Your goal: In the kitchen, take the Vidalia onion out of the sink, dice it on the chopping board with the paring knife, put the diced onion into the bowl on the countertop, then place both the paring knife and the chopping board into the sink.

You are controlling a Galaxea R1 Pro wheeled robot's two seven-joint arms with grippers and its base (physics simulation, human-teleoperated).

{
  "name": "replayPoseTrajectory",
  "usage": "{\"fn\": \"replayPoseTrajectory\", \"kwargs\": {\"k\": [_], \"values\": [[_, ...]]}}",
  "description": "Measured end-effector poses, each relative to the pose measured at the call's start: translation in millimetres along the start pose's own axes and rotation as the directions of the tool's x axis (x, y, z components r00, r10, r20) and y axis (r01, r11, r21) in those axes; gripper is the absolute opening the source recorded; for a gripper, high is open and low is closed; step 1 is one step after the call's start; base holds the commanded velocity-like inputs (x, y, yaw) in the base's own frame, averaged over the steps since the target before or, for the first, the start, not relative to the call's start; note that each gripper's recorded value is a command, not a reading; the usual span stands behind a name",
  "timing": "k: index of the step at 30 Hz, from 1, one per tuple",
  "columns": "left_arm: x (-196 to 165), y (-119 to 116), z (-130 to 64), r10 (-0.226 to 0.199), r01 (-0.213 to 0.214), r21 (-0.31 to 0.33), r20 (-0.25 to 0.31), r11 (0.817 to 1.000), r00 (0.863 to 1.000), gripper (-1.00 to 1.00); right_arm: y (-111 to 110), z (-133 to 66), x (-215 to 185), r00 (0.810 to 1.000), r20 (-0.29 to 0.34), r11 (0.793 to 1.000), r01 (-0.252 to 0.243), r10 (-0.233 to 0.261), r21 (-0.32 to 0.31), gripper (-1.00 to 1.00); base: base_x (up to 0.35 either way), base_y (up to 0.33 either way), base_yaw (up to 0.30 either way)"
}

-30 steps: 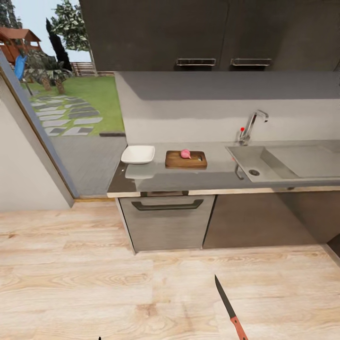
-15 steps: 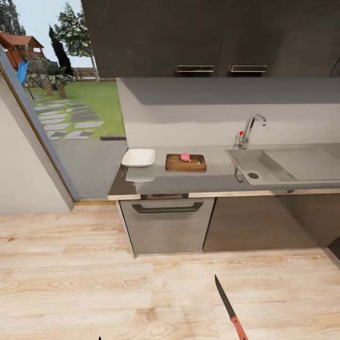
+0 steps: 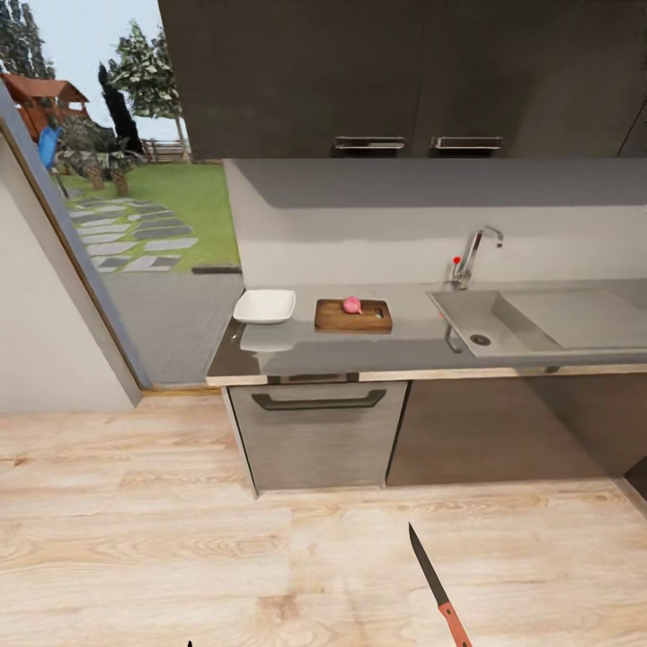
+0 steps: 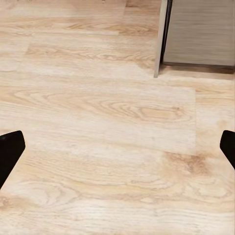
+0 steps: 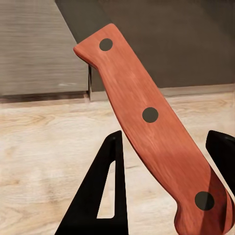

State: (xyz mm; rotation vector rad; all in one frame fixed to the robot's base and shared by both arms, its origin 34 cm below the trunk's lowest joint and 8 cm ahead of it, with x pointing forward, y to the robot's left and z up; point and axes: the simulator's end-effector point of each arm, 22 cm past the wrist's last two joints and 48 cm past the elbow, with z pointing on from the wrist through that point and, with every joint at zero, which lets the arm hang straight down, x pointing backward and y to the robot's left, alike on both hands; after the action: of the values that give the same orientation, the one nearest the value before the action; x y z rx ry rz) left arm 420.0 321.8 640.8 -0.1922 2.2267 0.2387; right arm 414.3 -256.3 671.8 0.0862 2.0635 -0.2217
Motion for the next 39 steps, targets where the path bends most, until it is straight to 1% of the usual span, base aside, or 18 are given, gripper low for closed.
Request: {"fn": "replayPoseTrajectory", "kwargs": {"k": [17,23,33,39], "values": [[-1.7,-0.2,0.3,-0.001,0.001,0.0,0.004,1.0,1.0,1.0,0.0,0.4,-1.5,1.0,0.004,1.0,-0.001,0.001,0.0,-1.0,0.0,-0.008,0.0],[-1.6,-0.9,0.1,-0.002,0.002,0.001,0.003,1.0,1.0,1.0,0.0,0.3,-1.6,1.0,0.004,1.0,-0.001,0.001,0.001,-1.0,0.046,-0.179,0.0],[-1.6,-0.6,0.0,-0.001,0.001,0.001,0.004,1.0,1.0,1.0,-0.1,0.1,-1.6,1.0,0.004,1.0,-0.001,0.001,0.001,-1.0,0.122,-0.23,0.0],[-1.7,-0.4,0.2,-0.001,0.001,0.0,0.004,1.0,1.0,1.0,1.5,0.2,-1.7,1.0,0.004,1.0,-0.001,0.001,-0.003,-1.0,0.044,-0.061,0.0]]}}
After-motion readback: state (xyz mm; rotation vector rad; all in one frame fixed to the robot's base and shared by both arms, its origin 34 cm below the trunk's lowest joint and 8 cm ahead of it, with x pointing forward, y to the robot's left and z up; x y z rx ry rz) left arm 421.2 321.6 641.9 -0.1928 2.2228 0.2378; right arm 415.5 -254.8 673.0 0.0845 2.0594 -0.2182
